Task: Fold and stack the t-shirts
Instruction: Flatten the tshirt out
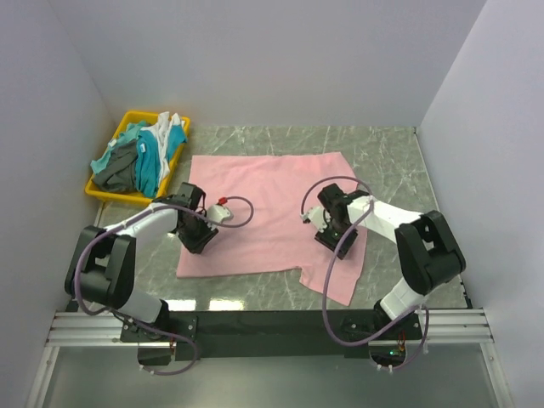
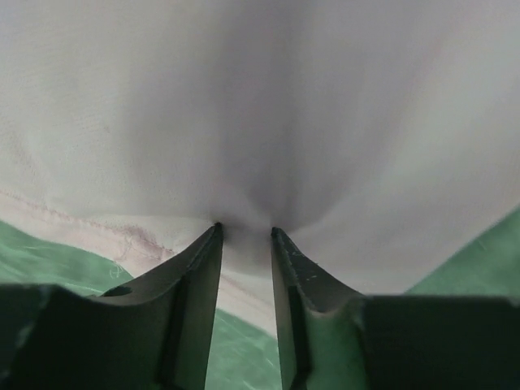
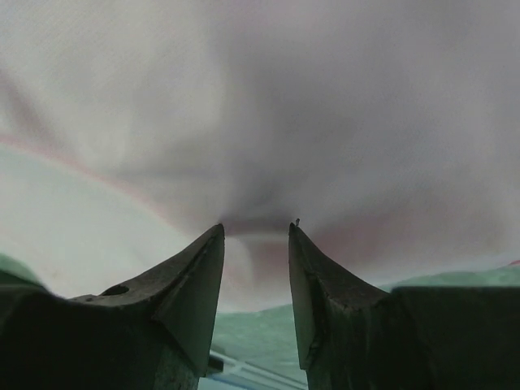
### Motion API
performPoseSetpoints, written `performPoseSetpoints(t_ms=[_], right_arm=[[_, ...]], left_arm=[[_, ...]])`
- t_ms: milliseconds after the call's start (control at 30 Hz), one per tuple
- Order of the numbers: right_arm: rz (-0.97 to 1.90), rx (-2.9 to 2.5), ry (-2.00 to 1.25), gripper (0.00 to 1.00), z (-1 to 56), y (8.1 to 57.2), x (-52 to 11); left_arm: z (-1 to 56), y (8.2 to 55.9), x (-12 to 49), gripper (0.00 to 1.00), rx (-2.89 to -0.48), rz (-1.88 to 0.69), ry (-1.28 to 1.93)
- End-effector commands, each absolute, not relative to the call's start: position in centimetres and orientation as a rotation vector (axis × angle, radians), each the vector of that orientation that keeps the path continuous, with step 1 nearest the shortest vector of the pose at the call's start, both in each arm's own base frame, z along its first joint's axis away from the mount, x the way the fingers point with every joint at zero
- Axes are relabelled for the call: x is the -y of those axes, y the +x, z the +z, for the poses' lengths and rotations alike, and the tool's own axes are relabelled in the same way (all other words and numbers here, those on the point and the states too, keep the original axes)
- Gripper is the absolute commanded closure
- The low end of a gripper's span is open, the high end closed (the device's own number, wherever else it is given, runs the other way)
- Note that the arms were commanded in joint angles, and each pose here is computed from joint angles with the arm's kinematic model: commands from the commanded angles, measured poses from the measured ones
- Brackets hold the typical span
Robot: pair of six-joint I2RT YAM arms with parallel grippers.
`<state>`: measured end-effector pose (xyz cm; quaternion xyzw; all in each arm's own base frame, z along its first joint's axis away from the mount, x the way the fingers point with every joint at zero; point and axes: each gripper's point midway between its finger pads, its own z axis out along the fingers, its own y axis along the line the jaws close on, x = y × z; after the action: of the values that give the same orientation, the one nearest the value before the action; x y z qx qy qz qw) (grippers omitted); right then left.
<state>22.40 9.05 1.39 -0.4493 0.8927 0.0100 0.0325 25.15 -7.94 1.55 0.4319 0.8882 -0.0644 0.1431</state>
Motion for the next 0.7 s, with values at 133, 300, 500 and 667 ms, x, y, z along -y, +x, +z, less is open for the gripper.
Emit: performPoseSetpoints(t_ms=[133, 300, 500, 667], right_arm=[[0.148, -2.57, -1.634, 0.55, 6.1, 20.7, -8.0], [0.314, -2.517, -1.309, 0.56, 11.8, 29.5, -10.3], [0.263, -2.476, -0.733, 0.57, 15.6, 43.5, -9.4], [0.26, -2.375, -0.44, 0.56, 17.8, 52.6, -8.9]], left_arm=[[3.7, 18.1, 8.6, 0.63, -2.612, -0.478, 1.421], [8.2, 26.3, 9.7, 0.52, -2.501, -0.466, 1.154], [12.2, 35.8, 9.5, 0.45, -2.457, -0.525, 0.862], [12.6, 39.6, 9.4, 0.44, -2.437, -0.472, 0.781]])
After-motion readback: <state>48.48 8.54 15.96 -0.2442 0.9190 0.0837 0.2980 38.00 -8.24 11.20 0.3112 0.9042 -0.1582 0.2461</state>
